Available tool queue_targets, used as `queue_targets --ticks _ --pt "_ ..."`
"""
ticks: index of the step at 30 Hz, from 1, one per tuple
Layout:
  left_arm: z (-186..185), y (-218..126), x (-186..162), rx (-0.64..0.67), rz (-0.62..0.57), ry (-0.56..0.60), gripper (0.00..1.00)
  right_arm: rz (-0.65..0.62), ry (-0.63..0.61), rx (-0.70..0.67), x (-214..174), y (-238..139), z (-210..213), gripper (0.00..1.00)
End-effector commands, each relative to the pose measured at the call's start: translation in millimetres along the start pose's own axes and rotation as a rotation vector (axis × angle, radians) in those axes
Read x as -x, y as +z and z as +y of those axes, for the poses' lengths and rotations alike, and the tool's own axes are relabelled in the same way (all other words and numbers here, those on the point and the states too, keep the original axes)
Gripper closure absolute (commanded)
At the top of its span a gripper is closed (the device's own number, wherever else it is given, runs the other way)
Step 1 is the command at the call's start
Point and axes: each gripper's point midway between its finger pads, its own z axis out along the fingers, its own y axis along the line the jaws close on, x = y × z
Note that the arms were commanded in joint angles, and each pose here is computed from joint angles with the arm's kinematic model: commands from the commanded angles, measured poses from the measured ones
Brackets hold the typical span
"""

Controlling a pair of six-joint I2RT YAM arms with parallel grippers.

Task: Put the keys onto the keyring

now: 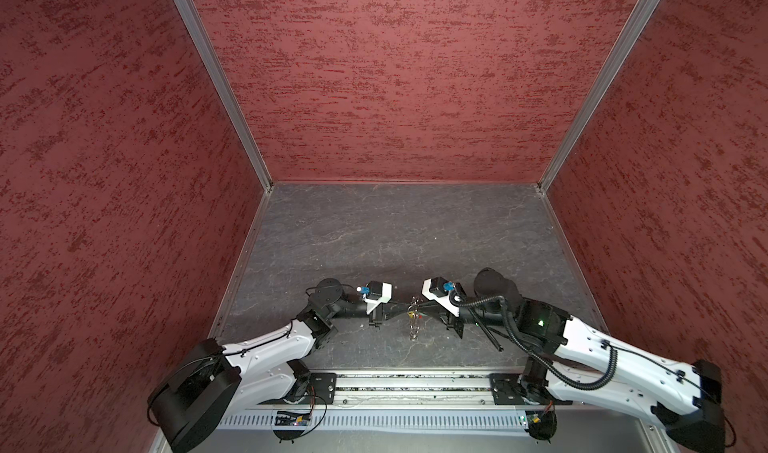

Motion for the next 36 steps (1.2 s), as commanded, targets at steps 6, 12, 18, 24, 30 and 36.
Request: queue_targets --ticks 6,12,18,24,30,36 --pt "-11.2 2.1 6.0 -0.063 -0.024 0.050 1.00 -0.037 -0.016 0.027 9.6 -2.7 5.5 0.93" --pt "-11.1 1.9 4.6 -0.063 -0.021 0.051 1.00 -0.029 -0.011 0.032 8.5 -2.7 6.4 0.96" --pt "-7.5 0.7 5.1 -0.032 -0.023 0.062 1.00 -0.022 -0.014 -0.006 7.3 -9.3 1.8 0.81" --pt "-7.0 0.9 5.2 -0.030 -0.022 0.062 1.00 -0.050 -0.020 -0.022 13.9 -13.2 -0.1 0.78" --pt "-8.4 0.8 5.9 -0.038 -0.024 0.063 1.00 -0.037 -0.014 0.001 12.3 -6.6 1.9 0.81" --pt "-12.8 1.6 5.6 -0.071 -0.022 0.059 1.00 -0.035 -0.013 0.009 13.1 -3.4 2.1 0.89"
